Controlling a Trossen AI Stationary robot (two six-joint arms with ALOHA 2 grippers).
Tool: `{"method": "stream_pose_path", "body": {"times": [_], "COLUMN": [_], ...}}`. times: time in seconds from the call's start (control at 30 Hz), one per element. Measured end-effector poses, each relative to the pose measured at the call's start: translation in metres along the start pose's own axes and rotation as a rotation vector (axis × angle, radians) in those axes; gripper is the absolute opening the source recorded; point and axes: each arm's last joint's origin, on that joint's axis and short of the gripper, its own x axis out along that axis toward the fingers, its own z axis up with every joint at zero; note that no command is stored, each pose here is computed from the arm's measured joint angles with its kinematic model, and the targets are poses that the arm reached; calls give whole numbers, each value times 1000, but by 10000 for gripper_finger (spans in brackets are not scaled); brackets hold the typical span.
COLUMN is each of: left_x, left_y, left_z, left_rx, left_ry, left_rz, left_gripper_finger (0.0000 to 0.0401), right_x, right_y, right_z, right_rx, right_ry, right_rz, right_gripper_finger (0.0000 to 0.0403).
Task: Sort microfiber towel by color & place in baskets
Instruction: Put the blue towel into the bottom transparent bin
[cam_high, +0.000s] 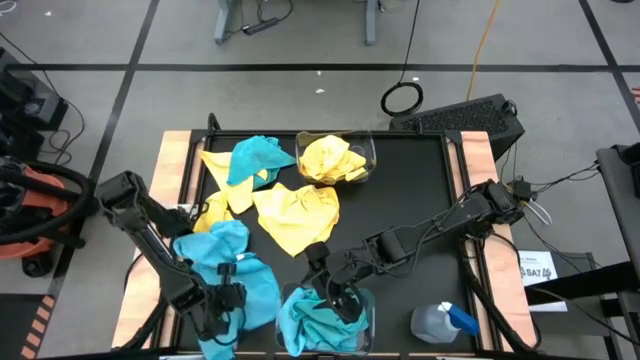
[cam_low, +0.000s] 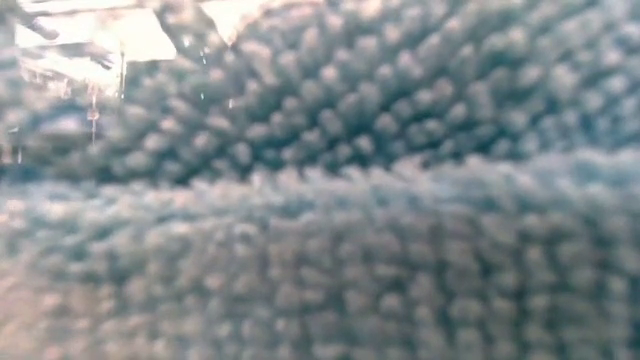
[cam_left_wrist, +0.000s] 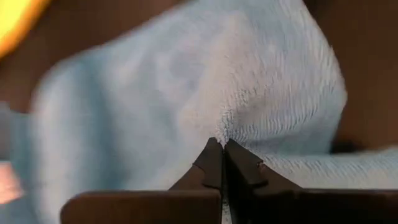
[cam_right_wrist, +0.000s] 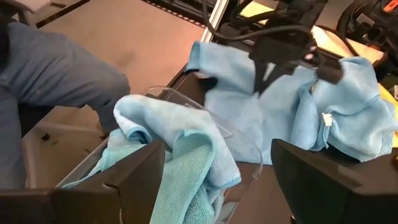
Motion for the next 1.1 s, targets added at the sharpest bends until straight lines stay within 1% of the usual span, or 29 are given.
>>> {"method": "stream_pose_path", "body": {"times": [0.1,0.17,0.23,0.33,0.53,0.67,0.83,0.9,1.0,1.1], "left_x": [-19,-28,-36,-45,-54,-61,-78,-85,-95,-102], "left_y": [5,10,15,23,34,39,42,42,41,39], "left_z": [8,9,13,20,38,54,74,82,92,100], "left_rx": [4,24,42,54,120,178,254,283,339,388], "left_ry": [-67,-104,-158,-226,-306,-336,-398,-432,-465,-490], "left_rz": [60,125,176,224,319,374,448,472,490,484], "left_gripper_finger": [2,2,2,1,1,1,0,0,0,0], "right_x": [1,7,15,28,49,52,50,50,49,47], "right_y": [-1,-1,-1,-5,-29,-42,-54,-59,-64,-66], "right_z": [2,4,2,-1,-5,-6,-7,-7,-9,-8], "right_rx": [-13,-25,-39,-48,-1,34,63,76,95,106], "right_ry": [-30,-66,-79,-112,-199,-243,-254,-251,-238,-253], "right_rz": [-3,2,23,25,-30,-57,-83,-115,-177,-170], "right_gripper_finger": [286,286,286,286,286,286,286,286,286,286]}}
